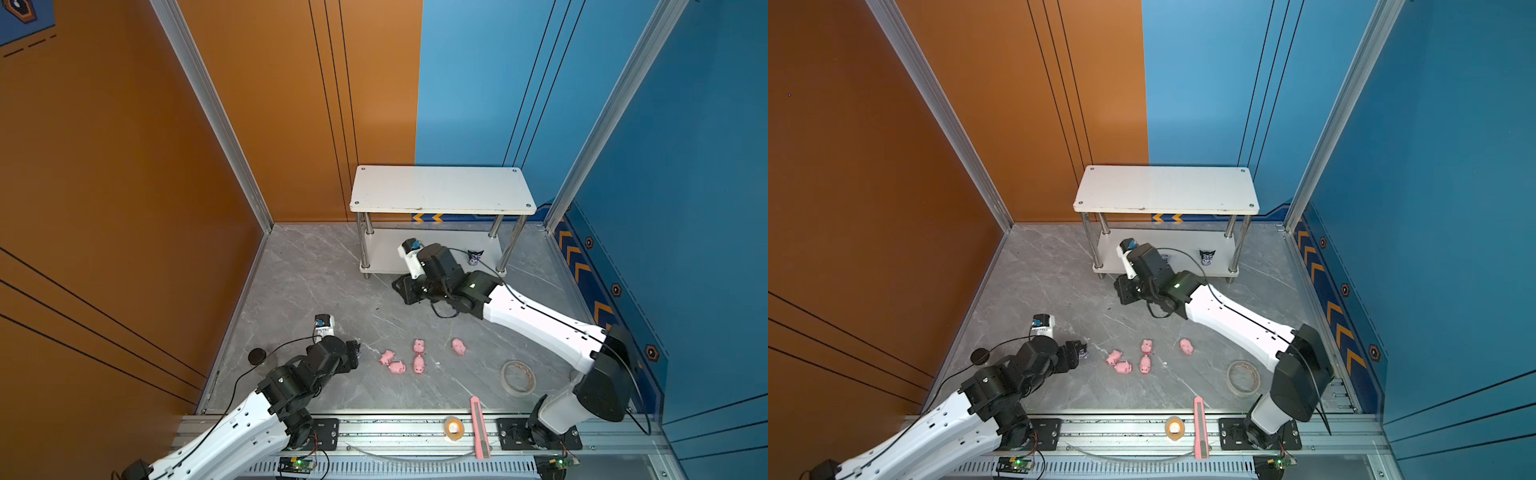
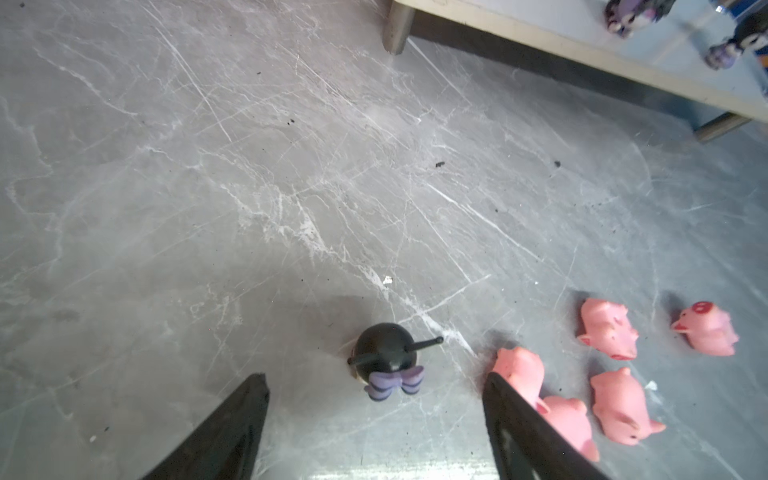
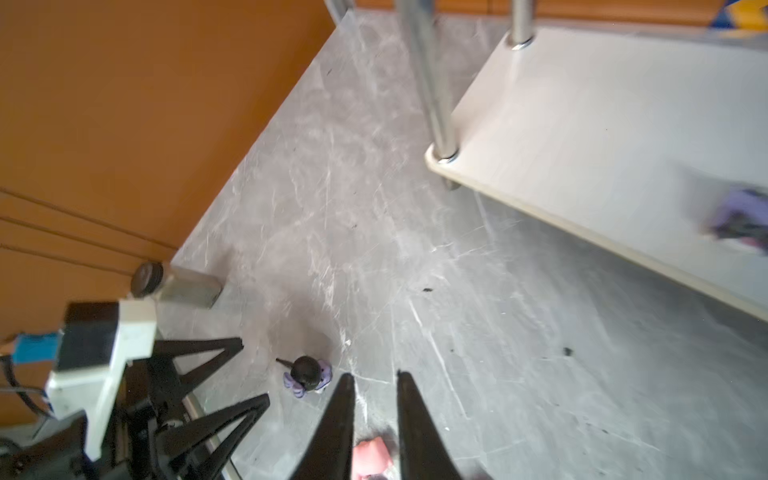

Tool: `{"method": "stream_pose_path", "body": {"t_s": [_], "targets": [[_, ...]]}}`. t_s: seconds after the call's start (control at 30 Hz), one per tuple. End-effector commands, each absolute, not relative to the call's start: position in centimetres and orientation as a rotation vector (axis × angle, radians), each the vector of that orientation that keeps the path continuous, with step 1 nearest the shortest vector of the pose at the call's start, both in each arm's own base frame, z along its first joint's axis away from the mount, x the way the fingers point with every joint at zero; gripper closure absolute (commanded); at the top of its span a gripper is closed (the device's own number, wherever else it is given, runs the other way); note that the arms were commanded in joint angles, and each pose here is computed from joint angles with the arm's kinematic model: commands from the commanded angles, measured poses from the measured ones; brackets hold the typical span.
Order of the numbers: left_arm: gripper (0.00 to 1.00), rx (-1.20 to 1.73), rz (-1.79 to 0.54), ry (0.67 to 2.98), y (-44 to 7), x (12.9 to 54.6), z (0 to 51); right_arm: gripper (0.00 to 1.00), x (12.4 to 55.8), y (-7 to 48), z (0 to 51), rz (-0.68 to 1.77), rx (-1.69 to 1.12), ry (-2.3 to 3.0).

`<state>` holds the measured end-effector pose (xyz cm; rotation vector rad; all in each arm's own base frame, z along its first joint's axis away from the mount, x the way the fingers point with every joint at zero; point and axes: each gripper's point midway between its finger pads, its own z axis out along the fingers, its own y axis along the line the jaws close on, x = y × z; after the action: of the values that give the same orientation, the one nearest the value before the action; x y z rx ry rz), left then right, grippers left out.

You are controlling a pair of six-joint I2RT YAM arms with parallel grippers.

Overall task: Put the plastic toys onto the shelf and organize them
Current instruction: 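Grasp the black Kuromi with the left gripper while the right arm withdraws, then carry the black Kuromi with the left gripper onto the lower shelf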

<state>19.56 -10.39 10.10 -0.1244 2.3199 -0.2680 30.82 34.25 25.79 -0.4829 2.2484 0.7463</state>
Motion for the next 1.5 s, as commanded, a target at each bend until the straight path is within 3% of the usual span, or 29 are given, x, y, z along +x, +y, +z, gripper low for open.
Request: {"method": "stream_pose_path", "body": {"t_s": [0.0, 0.13, 0.27, 0.33, 0.57, 1.13, 1.47], "targets": [[0.16, -0.137, -0.117, 2.29, -9.4, 19.7, 9.7, 0.67, 29.4, 31.3, 28.7, 0.719, -0.38, 2.257], [0.15, -0.126, -0.04, 2.304, -9.5, 19.8, 9.1, 0.56, 27.2, 28.8, 35.6, 0.785, -0.32, 2.129], [0.15, -0.159, -0.021, 2.329, -9.6, 20.3, 8.2, 0.56, 24.3, 26.0, 40.4, 0.663, -0.343, 2.017], [0.1, -0.166, -0.048, 2.34, -10.3, 20.6, 7.7, 0.55, 23.0, 25.4, 41.4, 0.644, -0.373, 1.987], [0.1, -0.144, -0.095, 2.373, -13.2, 21.8, 6.7, 0.55, 21.5, 23.2, 40.9, 0.628, -0.353, 1.976], [0.57, -0.144, -0.071, 2.412, -14.1, 23.3, 5.9, 0.55, 21.0, 19.2, 38.3, 0.561, -0.268, 1.999], [0.67, -0.128, -0.084, 2.38, -15.5, 25.2, 9.0, 0.54, 21.5, 18.6, 35.6, 0.538, -0.254, 2.05]]}}
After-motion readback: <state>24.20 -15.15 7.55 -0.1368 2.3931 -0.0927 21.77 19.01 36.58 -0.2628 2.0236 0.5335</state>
